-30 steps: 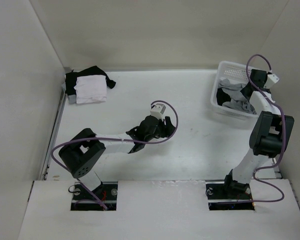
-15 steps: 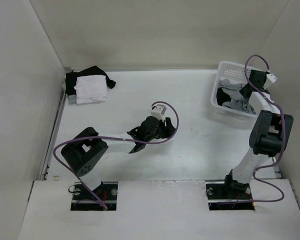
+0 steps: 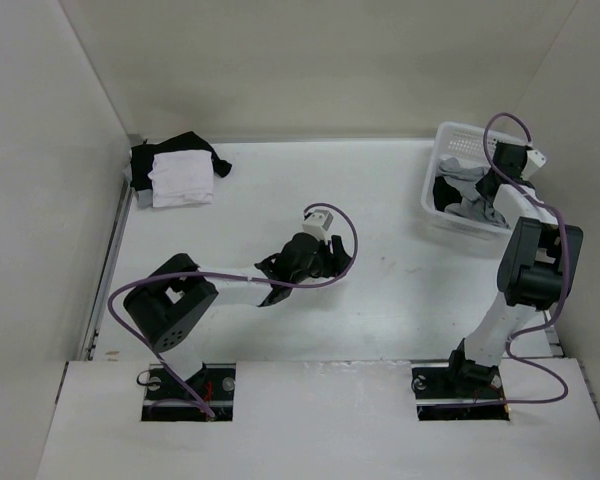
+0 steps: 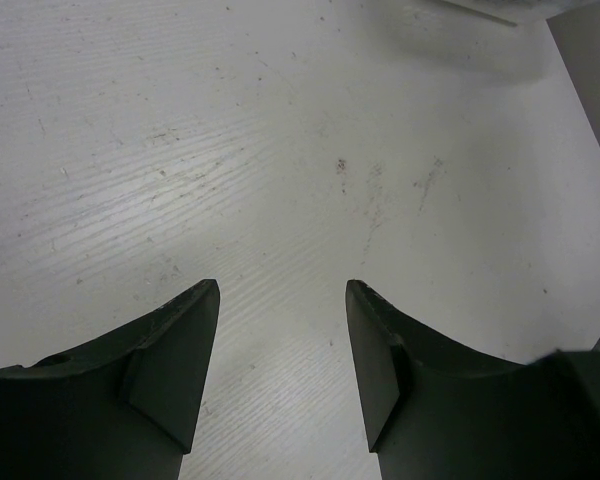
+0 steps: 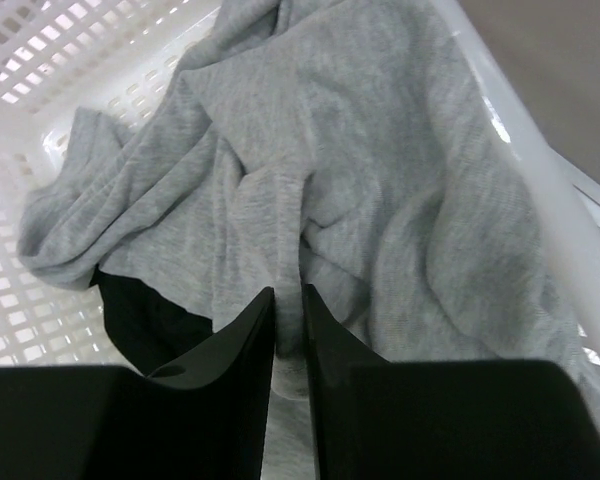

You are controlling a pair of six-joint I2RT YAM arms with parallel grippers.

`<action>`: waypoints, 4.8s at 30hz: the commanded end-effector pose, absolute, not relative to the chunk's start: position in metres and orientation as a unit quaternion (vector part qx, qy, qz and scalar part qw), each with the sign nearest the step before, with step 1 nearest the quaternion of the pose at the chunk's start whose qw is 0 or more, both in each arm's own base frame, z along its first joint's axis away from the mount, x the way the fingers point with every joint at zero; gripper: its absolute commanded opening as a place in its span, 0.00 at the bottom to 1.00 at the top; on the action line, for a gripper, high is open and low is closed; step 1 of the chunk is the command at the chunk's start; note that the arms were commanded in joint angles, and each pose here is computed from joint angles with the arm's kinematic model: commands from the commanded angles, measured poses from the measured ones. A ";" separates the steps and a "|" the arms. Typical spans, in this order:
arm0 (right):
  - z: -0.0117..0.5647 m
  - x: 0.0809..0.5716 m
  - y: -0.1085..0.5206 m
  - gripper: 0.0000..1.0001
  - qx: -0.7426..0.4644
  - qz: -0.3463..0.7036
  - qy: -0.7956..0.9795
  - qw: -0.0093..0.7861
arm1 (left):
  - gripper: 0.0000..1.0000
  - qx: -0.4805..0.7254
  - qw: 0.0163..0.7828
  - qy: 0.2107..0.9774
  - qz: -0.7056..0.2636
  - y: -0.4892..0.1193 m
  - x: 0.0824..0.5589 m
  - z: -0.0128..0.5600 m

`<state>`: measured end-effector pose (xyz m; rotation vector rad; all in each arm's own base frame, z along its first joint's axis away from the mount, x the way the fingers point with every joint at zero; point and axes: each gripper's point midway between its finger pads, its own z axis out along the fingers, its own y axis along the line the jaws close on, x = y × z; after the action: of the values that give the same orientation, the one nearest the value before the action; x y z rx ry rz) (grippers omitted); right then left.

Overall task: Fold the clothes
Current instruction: Grab the tank top from the pile, then move the tank top to the center of the board, then flatten the tank top out

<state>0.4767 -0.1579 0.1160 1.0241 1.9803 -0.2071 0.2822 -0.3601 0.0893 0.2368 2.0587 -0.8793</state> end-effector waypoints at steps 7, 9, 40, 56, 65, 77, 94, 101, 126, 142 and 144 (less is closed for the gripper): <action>0.195 0.493 -0.139 0.00 0.406 -0.027 0.740 0.536 | 0.51 0.087 0.443 0.811 -0.371 -0.363 0.290 0.101; 0.256 0.488 -0.124 0.00 0.390 0.002 0.696 0.603 | 0.51 0.086 0.444 0.811 -0.371 -0.362 0.291 0.102; 0.294 0.263 0.216 0.01 0.095 0.440 0.671 0.589 | 0.54 -0.300 0.488 0.768 -0.287 -0.096 0.328 0.131; 0.177 0.261 0.178 0.02 0.133 0.363 0.764 0.517 | 0.50 -0.177 0.341 0.900 -0.205 -0.151 0.251 0.027; 0.174 0.269 0.175 0.04 0.132 0.363 0.761 0.521 | 0.09 -0.069 0.270 0.922 -0.270 -0.221 0.237 0.015; 0.206 0.340 0.187 0.04 0.128 0.368 0.738 0.551 | 0.32 -0.201 0.491 0.811 -0.246 -0.188 0.471 0.129; 0.167 0.358 0.211 0.03 0.126 0.383 0.763 0.505 | 0.41 -0.293 0.406 0.850 -0.162 -0.095 0.317 0.036; 0.162 0.355 0.216 0.03 0.123 0.392 0.765 0.497 | 0.32 -0.280 0.387 0.867 -0.139 -0.098 0.322 0.015; 0.229 0.326 0.210 0.00 0.098 0.406 0.723 0.550 | 0.00 -0.225 0.561 0.756 -0.252 -0.133 0.341 0.227; 0.549 0.154 0.132 0.00 0.065 0.424 0.567 0.703 | 0.00 -0.216 0.799 0.437 -0.352 -0.042 0.183 0.565; 0.563 0.157 0.132 0.00 0.062 0.396 0.562 0.723 | 0.00 -0.200 0.805 0.444 -0.338 -0.051 0.191 0.574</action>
<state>0.1348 0.1415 0.5649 0.1190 1.1947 1.1527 0.1850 -0.0587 0.5507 -0.4373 0.9842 -0.8263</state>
